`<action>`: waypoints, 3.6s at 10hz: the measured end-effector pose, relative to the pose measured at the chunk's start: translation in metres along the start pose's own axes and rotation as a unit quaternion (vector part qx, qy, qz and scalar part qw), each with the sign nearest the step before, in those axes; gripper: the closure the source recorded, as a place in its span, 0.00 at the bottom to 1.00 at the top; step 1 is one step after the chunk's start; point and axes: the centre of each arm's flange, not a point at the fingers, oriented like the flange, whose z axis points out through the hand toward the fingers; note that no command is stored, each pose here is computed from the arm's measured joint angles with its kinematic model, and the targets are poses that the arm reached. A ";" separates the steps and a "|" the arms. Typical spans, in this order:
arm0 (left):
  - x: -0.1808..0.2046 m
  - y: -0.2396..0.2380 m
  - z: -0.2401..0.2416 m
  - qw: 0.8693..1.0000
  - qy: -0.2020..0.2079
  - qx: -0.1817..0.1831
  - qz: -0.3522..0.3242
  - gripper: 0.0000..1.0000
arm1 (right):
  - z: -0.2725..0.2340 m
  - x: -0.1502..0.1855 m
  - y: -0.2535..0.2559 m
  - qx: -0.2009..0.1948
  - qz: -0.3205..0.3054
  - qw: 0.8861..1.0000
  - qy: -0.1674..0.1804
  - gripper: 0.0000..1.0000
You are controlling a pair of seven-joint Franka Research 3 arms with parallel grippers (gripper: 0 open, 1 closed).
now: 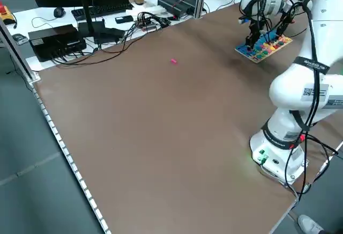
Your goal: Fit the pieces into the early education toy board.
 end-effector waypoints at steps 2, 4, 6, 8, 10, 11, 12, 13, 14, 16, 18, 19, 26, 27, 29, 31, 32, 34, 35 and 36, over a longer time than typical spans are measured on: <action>-0.013 0.011 0.010 1.000 0.000 0.002 0.008 0.74 | 0.000 -0.001 0.000 -0.001 -0.001 1.000 -0.002 0.58; -0.024 0.021 0.015 1.000 0.003 0.001 0.016 0.74 | 0.000 -0.001 0.000 -0.002 0.000 1.000 -0.002 0.57; -0.029 0.024 0.019 1.000 0.002 0.002 0.021 0.74 | 0.000 -0.001 0.000 -0.002 0.000 1.000 -0.003 0.55; -0.031 0.027 0.026 1.000 0.002 0.003 0.023 0.74 | 0.001 -0.001 0.001 -0.003 0.001 1.000 -0.004 0.52; -0.033 0.028 0.035 1.000 -0.001 0.004 0.025 0.74 | 0.001 -0.001 0.001 -0.003 0.001 1.000 -0.005 0.51; -0.034 0.028 0.039 1.000 -0.003 0.006 0.026 0.74 | 0.001 -0.001 0.001 -0.003 0.001 1.000 -0.005 0.51; -0.035 0.028 0.043 1.000 -0.005 0.008 0.026 0.74 | 0.000 -0.001 0.001 -0.003 0.001 1.000 -0.005 0.51; -0.036 0.028 0.046 1.000 -0.006 0.010 0.027 0.74 | -0.001 -0.001 0.001 -0.004 0.004 1.000 -0.008 0.51; -0.037 0.029 0.046 1.000 -0.006 0.010 0.028 0.74 | -0.005 -0.002 0.001 -0.004 0.006 1.000 -0.010 0.51; -0.038 0.031 0.047 0.999 -0.001 0.010 0.033 0.74 | -0.020 -0.001 0.000 -0.003 0.007 1.000 -0.009 0.51; -0.038 0.032 0.050 0.999 0.002 0.007 0.035 0.74 | -0.035 0.001 -0.001 -0.001 0.007 1.000 -0.006 0.51; -0.038 0.033 0.049 0.999 0.004 0.005 0.036 0.74 | -0.042 0.003 0.000 -0.001 0.008 1.000 -0.005 0.51; -0.038 0.036 0.053 0.999 0.004 0.004 0.037 0.74 | -0.053 0.027 0.162 -0.009 0.151 0.988 -0.018 0.14; -0.037 0.036 0.054 0.999 0.004 0.004 0.037 0.74 | -0.055 0.029 0.193 -0.007 0.165 0.986 -0.015 0.06; -0.037 0.036 0.054 0.999 0.004 0.004 0.037 0.74 | -0.056 0.029 0.257 -0.004 0.207 0.978 -0.007 0.03; -0.037 0.036 0.053 0.999 0.005 0.004 0.037 0.72 | -0.044 0.034 0.297 -0.008 0.204 0.979 0.006 0.03; -0.036 0.036 0.053 0.999 0.005 0.003 0.037 0.67 | -0.037 0.041 0.309 -0.010 0.187 0.982 0.007 0.04; -0.036 0.037 0.052 0.999 0.006 0.003 0.037 0.65 | -0.026 0.050 0.322 -0.013 0.168 0.986 0.008 0.08; -0.036 0.037 0.052 0.999 0.006 0.002 0.037 0.65 | -0.024 0.053 0.323 -0.014 0.160 0.987 0.009 0.12; -0.036 0.037 0.052 0.999 0.006 0.002 0.037 0.65 | -0.022 0.054 0.323 -0.014 0.155 0.988 0.008 0.16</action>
